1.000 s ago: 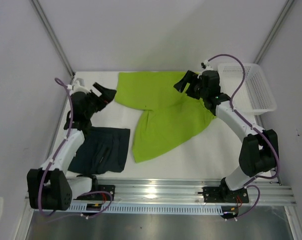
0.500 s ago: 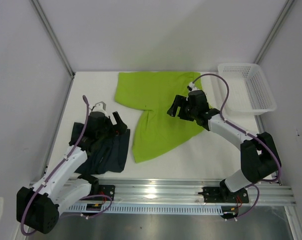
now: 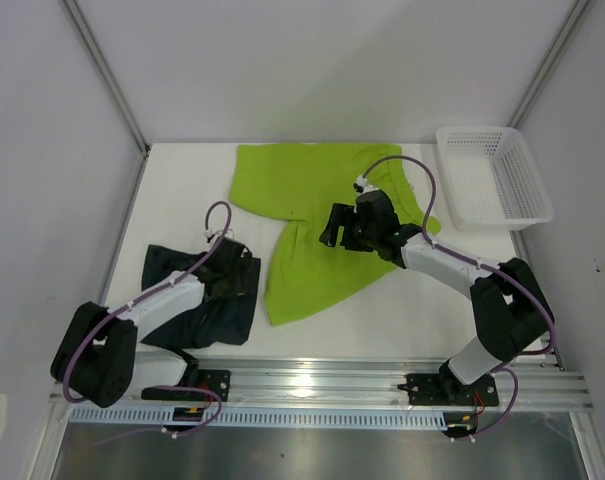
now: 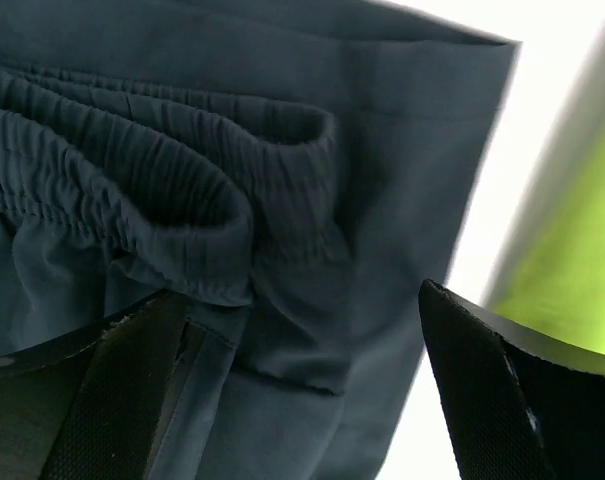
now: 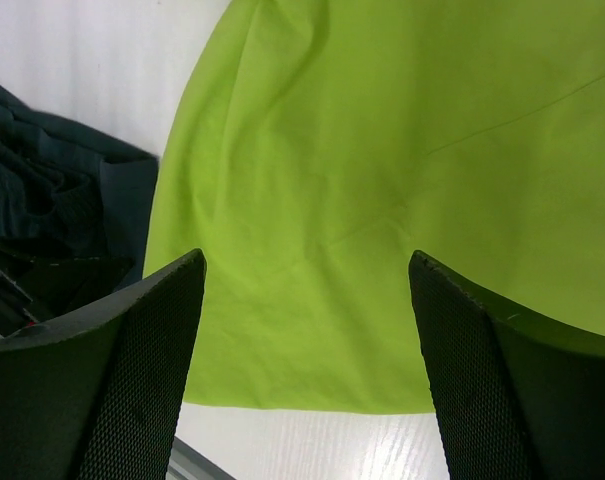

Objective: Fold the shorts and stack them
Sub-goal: Flatten the shorts out

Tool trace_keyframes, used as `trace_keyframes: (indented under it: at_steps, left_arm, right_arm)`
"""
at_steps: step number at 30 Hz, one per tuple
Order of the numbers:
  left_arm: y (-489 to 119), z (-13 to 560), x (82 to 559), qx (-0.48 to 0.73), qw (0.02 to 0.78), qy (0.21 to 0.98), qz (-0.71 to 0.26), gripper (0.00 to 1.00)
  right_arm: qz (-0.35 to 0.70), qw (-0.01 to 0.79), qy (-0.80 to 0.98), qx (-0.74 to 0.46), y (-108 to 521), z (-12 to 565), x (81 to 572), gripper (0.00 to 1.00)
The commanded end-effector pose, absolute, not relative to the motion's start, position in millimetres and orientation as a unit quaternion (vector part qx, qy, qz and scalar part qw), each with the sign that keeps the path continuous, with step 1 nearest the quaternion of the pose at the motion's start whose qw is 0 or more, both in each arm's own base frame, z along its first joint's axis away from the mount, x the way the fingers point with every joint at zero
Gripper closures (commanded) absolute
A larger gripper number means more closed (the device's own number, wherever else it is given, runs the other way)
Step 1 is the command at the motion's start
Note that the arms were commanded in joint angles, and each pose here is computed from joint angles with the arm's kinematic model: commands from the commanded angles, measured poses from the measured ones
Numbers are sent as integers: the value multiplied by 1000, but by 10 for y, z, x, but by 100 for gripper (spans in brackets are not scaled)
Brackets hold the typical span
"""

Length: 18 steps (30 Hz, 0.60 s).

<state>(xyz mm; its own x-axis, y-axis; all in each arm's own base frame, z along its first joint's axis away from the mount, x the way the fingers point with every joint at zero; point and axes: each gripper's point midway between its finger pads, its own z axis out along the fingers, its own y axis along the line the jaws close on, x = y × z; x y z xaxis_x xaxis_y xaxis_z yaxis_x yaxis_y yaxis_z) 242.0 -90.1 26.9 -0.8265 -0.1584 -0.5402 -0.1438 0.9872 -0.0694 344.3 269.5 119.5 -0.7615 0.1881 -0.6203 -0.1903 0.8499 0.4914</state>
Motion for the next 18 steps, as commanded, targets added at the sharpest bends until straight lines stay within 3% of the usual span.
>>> trace_keyframes:
  at_steps: [1,10,11,14,18]
  left_arm:
    - [-811,387,2603,-80,301,949,38,1]
    - [-721,86,2805,-84,244,961,98,1]
    - [-700,100,2869,-93,246,960,98,9]
    - [-459,204,3019,-125,264,950,106,13]
    - [-130,192,3137,-190,268,941,84,9]
  right_arm:
    - [291,372,882,-5,2813,1401,3596,17]
    - [296,365,882,-42,2964,1388,3547,18]
    - [292,366,881,-67,3042,1399,3513,18]
    - [227,352,900,-125,3228,1126,3445,19]
    - [230,350,898,-136,3351,1053,3370,22]
